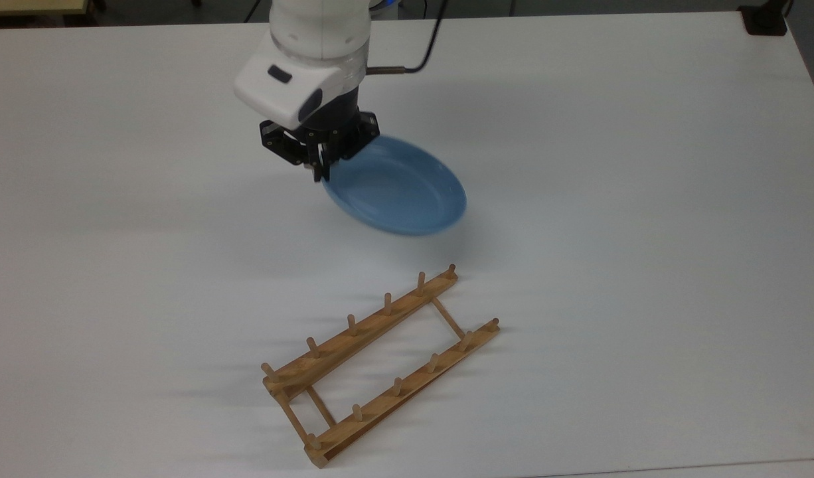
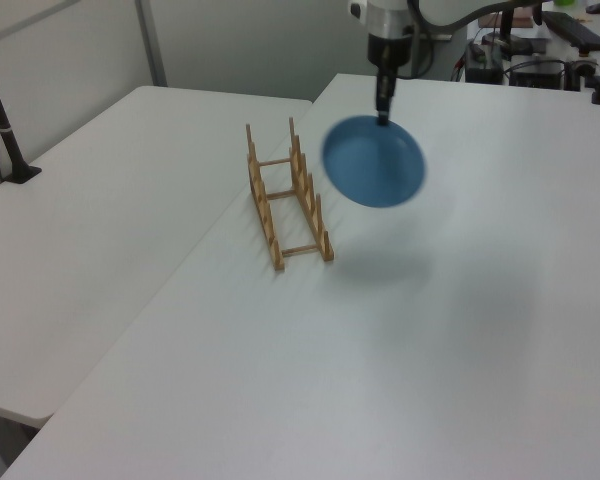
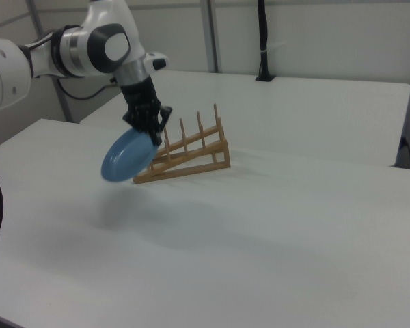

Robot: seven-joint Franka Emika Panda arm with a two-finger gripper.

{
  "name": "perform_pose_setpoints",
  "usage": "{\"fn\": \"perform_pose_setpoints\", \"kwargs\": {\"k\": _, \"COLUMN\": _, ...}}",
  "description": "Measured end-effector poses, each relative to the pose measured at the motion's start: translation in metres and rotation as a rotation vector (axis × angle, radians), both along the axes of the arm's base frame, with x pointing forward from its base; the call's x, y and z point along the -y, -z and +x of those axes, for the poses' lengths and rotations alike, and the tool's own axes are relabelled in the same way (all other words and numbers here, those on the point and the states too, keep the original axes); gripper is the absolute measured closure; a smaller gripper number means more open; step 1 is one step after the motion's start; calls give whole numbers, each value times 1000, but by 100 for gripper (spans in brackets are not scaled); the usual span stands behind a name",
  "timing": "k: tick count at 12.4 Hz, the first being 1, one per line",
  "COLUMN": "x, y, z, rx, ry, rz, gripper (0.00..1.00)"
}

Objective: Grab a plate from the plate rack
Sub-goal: 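Carry the plate away from the rack and lower it flat onto the table, then open the gripper, release the plate, and raise the gripper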

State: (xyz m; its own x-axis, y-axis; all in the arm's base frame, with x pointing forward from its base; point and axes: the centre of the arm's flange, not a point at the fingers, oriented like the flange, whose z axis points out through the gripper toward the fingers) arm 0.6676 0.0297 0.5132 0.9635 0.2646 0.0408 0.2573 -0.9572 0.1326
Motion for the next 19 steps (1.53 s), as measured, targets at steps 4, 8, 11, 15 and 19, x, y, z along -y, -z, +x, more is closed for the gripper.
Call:
{"fn": "perform_pose_setpoints", "kwargs": {"k": 4, "x": 2, "y": 73, "z": -28, "rx": -278, "ry": -298, "rz": -4, "gripper": 95}}
{"fn": "perform_pose_setpoints", "kwargs": {"k": 8, "x": 2, "y": 142, "z": -42, "rx": -425, "ry": -419, "rz": 23, "gripper": 95}}
{"fn": "perform_pose_setpoints", "kwargs": {"k": 11, "x": 3, "y": 173, "z": -41, "rx": -481, "ry": -465, "rz": 31, "gripper": 94}}
{"fn": "perform_pose_setpoints", "kwargs": {"k": 15, "x": 3, "y": 170, "z": -39, "rx": -472, "ry": -462, "rz": 29, "gripper": 67}}
{"fn": "perform_pose_setpoints", "kwargs": {"k": 19, "x": 2, "y": 120, "z": -29, "rx": -355, "ry": -255, "rz": -8, "gripper": 17}}
